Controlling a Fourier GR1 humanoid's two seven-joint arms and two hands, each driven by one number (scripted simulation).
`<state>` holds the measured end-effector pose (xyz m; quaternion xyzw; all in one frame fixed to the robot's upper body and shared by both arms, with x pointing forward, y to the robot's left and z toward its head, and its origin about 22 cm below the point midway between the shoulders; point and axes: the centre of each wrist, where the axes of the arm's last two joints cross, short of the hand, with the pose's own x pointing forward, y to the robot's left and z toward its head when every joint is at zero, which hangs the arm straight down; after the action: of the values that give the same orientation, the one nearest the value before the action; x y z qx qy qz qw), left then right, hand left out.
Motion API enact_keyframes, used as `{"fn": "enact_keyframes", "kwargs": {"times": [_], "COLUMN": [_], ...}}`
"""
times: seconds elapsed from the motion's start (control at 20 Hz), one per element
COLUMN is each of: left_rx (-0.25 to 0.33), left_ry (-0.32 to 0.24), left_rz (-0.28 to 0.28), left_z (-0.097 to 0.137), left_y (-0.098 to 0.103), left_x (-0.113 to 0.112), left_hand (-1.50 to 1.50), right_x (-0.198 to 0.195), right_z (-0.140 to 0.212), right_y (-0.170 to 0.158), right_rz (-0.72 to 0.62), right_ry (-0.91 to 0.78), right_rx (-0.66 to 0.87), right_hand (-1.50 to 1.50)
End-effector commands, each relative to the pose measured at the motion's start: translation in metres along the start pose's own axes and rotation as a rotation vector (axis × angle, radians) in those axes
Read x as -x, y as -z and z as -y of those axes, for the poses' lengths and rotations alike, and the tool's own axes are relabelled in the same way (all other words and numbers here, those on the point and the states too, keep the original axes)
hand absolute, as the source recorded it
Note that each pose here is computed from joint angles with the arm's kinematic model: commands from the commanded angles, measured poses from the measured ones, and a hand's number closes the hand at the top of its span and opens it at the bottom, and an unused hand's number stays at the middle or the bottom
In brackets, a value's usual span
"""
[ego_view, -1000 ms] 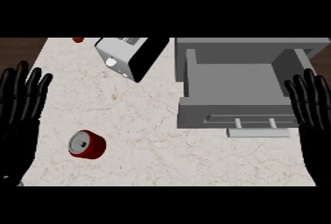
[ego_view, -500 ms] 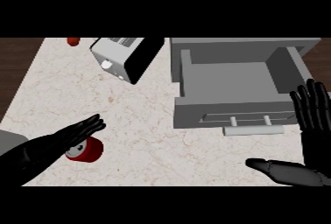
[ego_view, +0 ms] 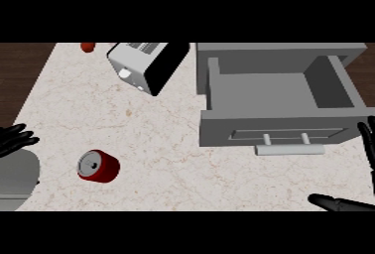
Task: Pick up the can, place it into the drawer and close the drawer
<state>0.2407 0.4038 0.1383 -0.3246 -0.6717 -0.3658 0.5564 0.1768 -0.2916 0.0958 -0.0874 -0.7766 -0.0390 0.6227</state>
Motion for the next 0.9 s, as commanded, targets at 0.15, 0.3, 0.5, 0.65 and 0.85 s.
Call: {"fn": "enact_keyframes", "kwargs": {"times": [0.15,0.3,0.5,0.65,0.85], "left_rx": [0.118,0.054,0.060,0.052,0.057], "left_ry": [-0.053,-0.077,-0.171,-0.231,-0.263], "left_rz": [0.022,0.019,-0.041,-0.043,-0.064], "left_z": [-0.030,-0.045,-0.037,-0.036,-0.032], "left_y": [-0.026,-0.043,-0.035,-0.019,-0.022], "left_x": [-0.006,-0.020,0.003,0.003,-0.012], "left_hand": [-1.50,-1.50,-1.50,-1.50,-1.50], "right_x": [0.002,-0.007,0.001,0.002,-0.012], "right_z": [0.027,0.027,0.043,0.051,0.072], "right_y": [-0.010,-0.021,-0.025,-0.027,-0.039], "right_rz": [-0.003,-0.012,-0.008,0.002,-0.002], "right_ry": [-0.007,0.003,0.009,0.010,0.001], "right_rx": [-0.012,-0.017,-0.007,-0.036,-0.020], "right_hand": [-1.50,-1.50,-1.50,-1.50,-1.50]}}
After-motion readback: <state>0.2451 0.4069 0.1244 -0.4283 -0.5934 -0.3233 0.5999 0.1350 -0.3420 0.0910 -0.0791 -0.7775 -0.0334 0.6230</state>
